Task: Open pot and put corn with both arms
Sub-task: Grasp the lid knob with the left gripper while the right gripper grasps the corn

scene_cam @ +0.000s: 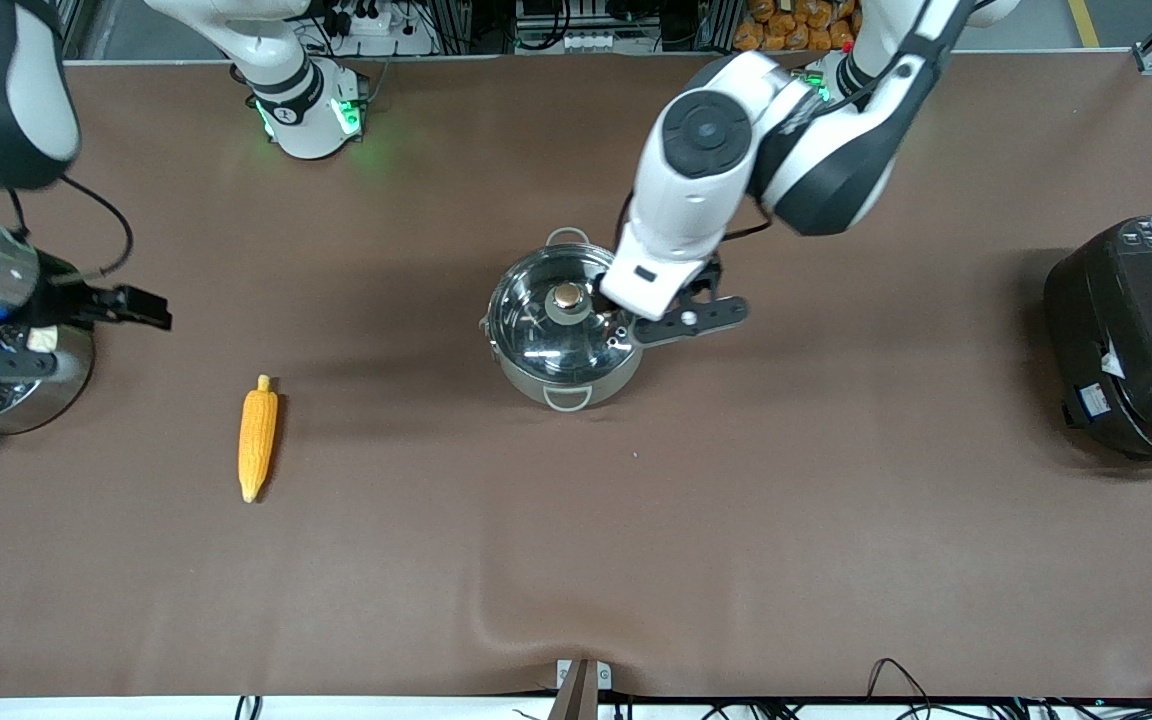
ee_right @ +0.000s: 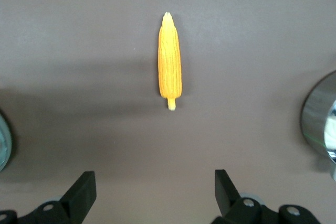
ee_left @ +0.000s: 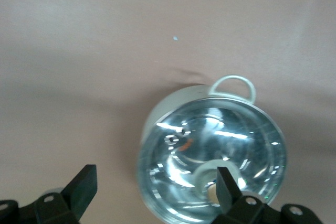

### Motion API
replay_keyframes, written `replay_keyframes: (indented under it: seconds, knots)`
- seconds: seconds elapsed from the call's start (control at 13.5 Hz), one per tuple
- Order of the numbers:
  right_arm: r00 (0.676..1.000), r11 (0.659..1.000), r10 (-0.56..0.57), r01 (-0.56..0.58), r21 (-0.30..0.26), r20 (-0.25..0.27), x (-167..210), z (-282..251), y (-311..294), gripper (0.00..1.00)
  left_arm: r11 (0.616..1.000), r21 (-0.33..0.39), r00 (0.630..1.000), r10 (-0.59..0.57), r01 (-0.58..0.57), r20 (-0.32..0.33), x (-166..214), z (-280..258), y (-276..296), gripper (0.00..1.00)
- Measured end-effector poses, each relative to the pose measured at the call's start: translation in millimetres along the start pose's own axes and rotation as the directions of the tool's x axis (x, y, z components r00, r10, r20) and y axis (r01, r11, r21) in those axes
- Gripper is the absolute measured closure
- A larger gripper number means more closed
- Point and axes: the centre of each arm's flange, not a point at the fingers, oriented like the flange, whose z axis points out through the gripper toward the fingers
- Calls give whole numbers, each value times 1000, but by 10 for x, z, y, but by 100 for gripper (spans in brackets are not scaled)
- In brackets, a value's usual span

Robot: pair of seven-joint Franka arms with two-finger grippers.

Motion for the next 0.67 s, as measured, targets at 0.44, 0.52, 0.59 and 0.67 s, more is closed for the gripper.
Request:
replay_keyframes:
  seconds: [0.44, 0.52, 0.59, 0.67]
  knots:
    - [998, 1000, -29, 29, 10, 50, 508, 1373, 28, 0, 999, -10, 999, -47, 47, 3, -343, 274, 440, 0]
    - [997, 998, -66, 66, 13, 49, 555, 1575, 35, 0, 999, -3, 999, -55, 55, -1, -397, 352, 491, 0]
    - [995, 995, -94, 94, 15, 35, 601, 1751, 41, 0, 998, 10, 998, -58, 58, -7, -456, 448, 542, 0]
    - [994, 994, -111, 111, 12, 13, 641, 1888, 41, 0, 998, 26, 999, -51, 51, -13, -521, 548, 587, 0]
